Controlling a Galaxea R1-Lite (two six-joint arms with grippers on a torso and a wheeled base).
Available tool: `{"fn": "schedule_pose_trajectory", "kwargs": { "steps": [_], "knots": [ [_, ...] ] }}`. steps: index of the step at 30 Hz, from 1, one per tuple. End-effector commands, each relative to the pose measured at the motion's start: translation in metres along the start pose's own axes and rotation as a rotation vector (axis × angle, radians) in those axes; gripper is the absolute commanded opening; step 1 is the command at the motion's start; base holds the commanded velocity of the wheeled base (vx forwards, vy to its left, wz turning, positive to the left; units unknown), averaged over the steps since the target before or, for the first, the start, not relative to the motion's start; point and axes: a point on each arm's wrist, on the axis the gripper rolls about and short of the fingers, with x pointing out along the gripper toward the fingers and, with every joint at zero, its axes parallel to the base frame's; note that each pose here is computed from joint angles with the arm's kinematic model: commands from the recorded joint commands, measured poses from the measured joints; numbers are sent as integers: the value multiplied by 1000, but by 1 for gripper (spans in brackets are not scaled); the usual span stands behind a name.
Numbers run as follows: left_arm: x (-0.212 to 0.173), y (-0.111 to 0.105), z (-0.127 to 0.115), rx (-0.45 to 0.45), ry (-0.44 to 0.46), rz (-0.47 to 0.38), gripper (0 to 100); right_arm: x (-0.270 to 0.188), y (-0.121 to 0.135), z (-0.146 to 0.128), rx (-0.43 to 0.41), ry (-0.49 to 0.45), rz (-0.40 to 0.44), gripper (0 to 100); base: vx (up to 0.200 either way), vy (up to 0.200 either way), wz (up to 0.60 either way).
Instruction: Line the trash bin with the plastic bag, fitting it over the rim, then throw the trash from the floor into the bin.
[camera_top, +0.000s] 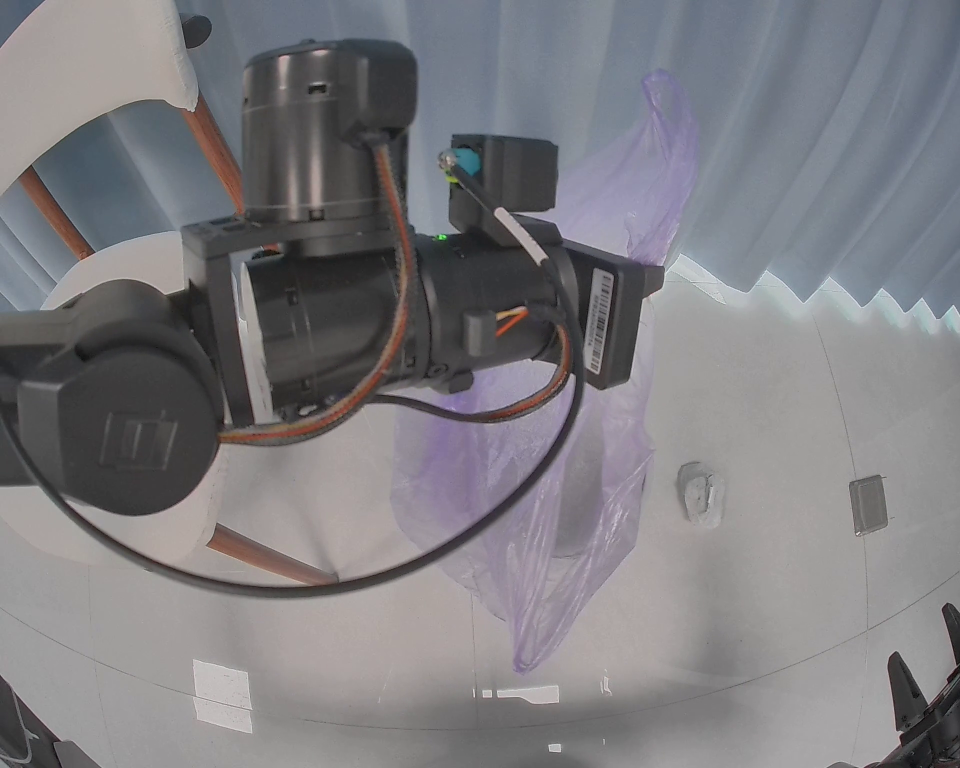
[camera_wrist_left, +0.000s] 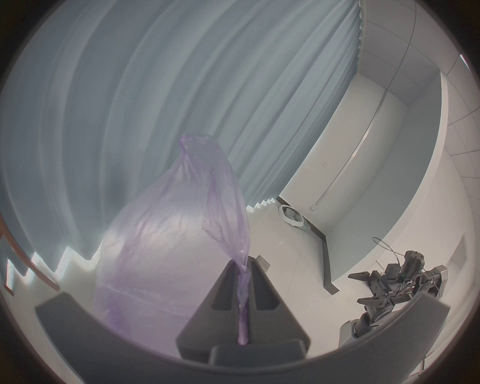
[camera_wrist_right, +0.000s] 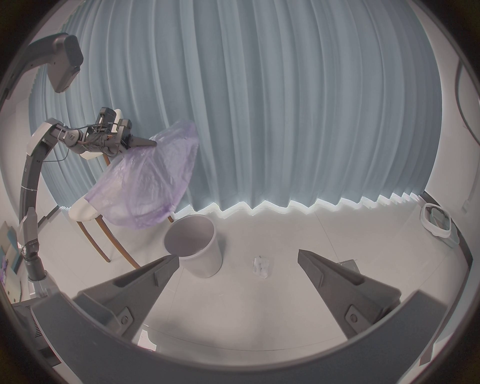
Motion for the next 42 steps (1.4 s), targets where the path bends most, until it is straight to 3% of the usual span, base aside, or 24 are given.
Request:
{"fn": "schedule_pose_trajectory", "kwargs": {
  "steps": [1, 8, 12, 20, 27, 33, 42],
  "knots": [
    [11, 5, -13, -5, 36, 8, 0, 0, 0, -5, 0, 1, 1, 100, 0, 0, 0],
    [22, 33, -33, 11, 90, 75, 0, 0, 0, -5, 0, 1, 1, 100, 0, 0, 0],
    [22, 35, -35, 37, 97, 80, 0, 0, 0, -5, 0, 1, 1, 100, 0, 0, 0],
    [22, -9, -28, 42, 84, -5, 0, 0, 0, -5, 1, 0, -1, 100, 0, 0, 0],
    [14, -37, -42, 40, 132, -60, 0, 0, 0, -5, 1, 0, -1, 100, 0, 0, 0],
    [10, -48, -60, 42, 190, -64, 0, 0, 0, -5, 3, 0, -1, 100, 0, 0, 0],
    [12, -52, -65, 52, 155, -72, 0, 0, 0, -5, 6, 0, -1, 100, 0, 0, 0]
  ]
}}
